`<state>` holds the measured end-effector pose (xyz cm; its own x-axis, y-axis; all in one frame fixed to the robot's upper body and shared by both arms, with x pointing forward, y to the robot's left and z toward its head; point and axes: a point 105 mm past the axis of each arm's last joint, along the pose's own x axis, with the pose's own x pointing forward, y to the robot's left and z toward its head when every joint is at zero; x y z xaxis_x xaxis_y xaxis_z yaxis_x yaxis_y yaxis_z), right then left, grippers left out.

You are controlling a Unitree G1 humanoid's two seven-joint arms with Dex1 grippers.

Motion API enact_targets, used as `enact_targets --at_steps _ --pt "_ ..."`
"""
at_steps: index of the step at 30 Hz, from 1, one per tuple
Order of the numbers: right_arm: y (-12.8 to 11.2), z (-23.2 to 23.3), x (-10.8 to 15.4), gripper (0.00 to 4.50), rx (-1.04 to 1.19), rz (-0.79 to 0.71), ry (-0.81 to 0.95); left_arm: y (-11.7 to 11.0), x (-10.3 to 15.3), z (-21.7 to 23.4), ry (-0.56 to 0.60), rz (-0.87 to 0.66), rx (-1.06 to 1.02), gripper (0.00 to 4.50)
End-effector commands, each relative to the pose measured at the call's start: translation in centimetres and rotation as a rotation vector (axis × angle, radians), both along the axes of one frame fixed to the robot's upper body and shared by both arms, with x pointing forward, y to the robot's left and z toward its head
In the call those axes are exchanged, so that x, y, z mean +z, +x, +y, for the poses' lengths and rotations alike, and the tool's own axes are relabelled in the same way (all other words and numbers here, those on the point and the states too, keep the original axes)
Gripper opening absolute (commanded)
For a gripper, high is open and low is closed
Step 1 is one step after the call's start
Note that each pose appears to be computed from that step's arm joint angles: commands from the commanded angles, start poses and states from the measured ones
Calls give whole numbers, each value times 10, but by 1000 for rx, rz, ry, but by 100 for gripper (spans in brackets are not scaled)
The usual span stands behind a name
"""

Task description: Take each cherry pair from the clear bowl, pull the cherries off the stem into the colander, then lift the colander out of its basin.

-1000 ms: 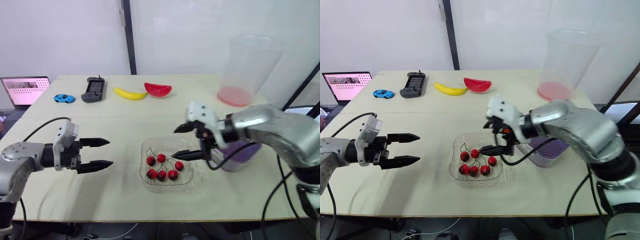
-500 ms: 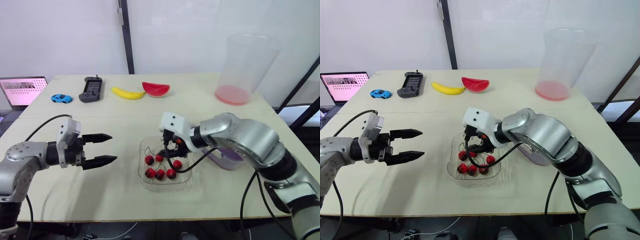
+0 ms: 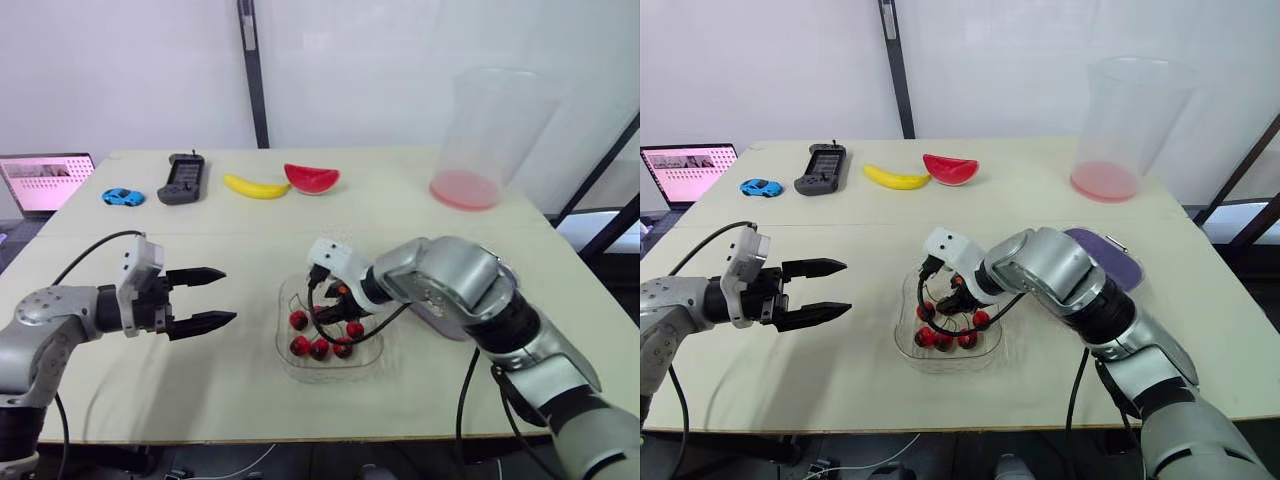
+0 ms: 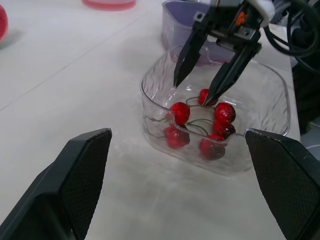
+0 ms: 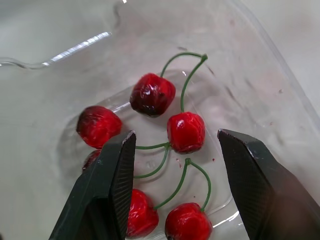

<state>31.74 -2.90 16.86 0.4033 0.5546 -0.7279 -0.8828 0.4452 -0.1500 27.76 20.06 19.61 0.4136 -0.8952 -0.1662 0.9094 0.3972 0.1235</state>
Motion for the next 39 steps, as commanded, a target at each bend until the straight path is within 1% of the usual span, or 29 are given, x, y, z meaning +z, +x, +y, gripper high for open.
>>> enact_targets --at_steps 1,5,8,15,18,20,26,30,31,34,37,38,39 --pt "4 8 3 276 10 -29 12 -2 8 -1 22 -42 -2 450" --pt "9 12 -5 276 13 -33 -7 -2 10 1 20 -47 11 450" --pt "11 16 -10 276 19 -29 -12 -4 7 2 31 -42 15 450" --pt "11 21 -21 276 27 -11 -21 -6 5 -1 29 -38 11 450" --pt "11 21 -24 196 26 -7 -24 -6 6 -2 28 -39 10 450" --pt "12 22 -24 108 25 -9 -17 -6 5 -2 28 -38 10 450" --pt "14 19 -18 108 18 -25 -16 -3 6 -4 23 -39 2 450" --pt "11 19 3 108 35 -31 42 -1 8 -5 0 -42 -2 450" --pt "7 19 11 108 54 -35 66 0 12 -6 -24 -43 0 450" --pt "-6 13 34 108 102 -35 120 3 24 -7 -108 -37 4 450" --pt "-27 5 58 108 179 -27 193 5 35 -9 -188 -21 -2 450" --pt "-31 3 70 108 185 -43 236 4 42 -11 -230 -10 -14 450" --pt "-29 -1 84 108 182 -141 256 5 51 -14 -285 -2 -28 450"
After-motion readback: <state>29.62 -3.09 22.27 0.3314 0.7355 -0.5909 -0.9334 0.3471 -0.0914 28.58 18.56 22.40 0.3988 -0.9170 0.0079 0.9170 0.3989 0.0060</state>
